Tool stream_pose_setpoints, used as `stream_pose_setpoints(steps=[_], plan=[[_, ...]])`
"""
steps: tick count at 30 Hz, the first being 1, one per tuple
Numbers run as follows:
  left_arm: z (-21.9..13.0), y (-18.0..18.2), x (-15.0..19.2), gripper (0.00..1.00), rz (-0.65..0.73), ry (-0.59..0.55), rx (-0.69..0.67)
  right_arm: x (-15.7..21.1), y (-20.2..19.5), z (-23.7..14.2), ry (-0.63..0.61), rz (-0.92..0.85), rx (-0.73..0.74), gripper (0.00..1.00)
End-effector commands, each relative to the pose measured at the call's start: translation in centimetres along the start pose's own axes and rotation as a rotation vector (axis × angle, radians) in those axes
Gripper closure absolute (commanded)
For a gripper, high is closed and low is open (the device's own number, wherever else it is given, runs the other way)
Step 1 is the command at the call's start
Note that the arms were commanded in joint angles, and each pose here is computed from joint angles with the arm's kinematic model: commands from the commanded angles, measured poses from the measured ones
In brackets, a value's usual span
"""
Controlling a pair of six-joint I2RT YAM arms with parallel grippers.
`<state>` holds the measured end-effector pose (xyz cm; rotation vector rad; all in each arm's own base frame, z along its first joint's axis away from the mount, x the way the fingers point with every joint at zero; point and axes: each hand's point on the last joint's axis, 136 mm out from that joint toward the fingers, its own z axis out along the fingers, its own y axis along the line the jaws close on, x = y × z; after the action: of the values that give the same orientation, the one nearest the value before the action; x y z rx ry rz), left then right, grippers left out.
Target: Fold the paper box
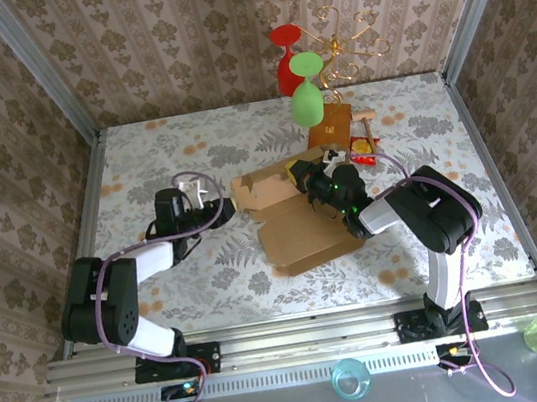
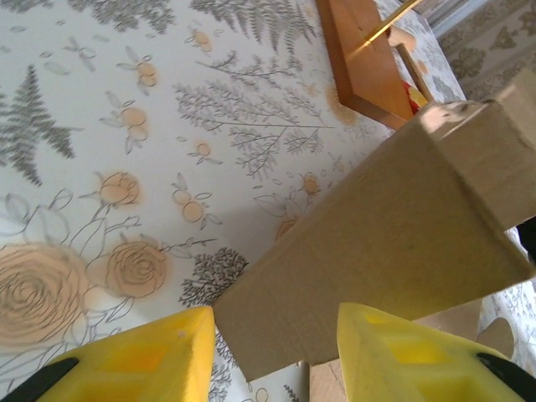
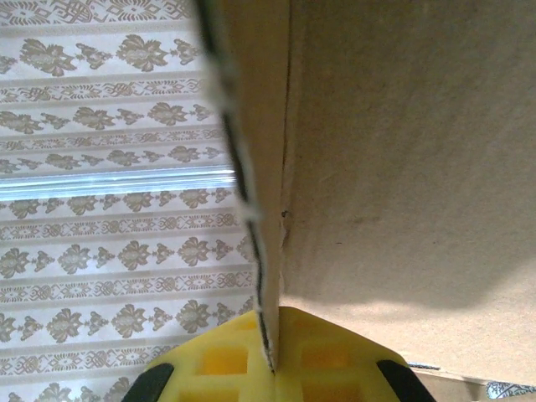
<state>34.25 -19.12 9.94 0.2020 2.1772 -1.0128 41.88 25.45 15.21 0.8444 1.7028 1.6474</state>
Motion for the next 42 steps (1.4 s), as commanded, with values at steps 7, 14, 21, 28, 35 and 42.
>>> stream_pose_setpoints(steps=[7,14,21,28,35,42], plan=[[0.0,-2.5,-0.6,0.56,0.362,-0.033,0.113,0.2,0.2,0.0,0.055,-0.007,-0.012,1.00],[1.9,-3.1,0.1,0.53,0.381,-0.019,0.181,0.2,0.4,0.2,0.072,-0.001,-0.021,1.00],[2.3,-4.4,0.8,0.52,0.400,-0.041,0.222,0.1,0.6,0.6,0.077,0.008,-0.033,1.00],[2.6,-5.6,1.7,0.48,0.414,-0.026,0.250,0.0,0.5,0.8,0.081,0.014,-0.033,1.00],[2.9,-6.2,1.8,0.46,0.414,-0.020,0.260,-0.1,0.7,0.8,0.082,0.015,-0.036,1.00],[3.8,-5.8,1.9,0.49,0.412,-0.009,0.220,-0.1,0.7,0.9,0.080,0.024,-0.039,1.00]])
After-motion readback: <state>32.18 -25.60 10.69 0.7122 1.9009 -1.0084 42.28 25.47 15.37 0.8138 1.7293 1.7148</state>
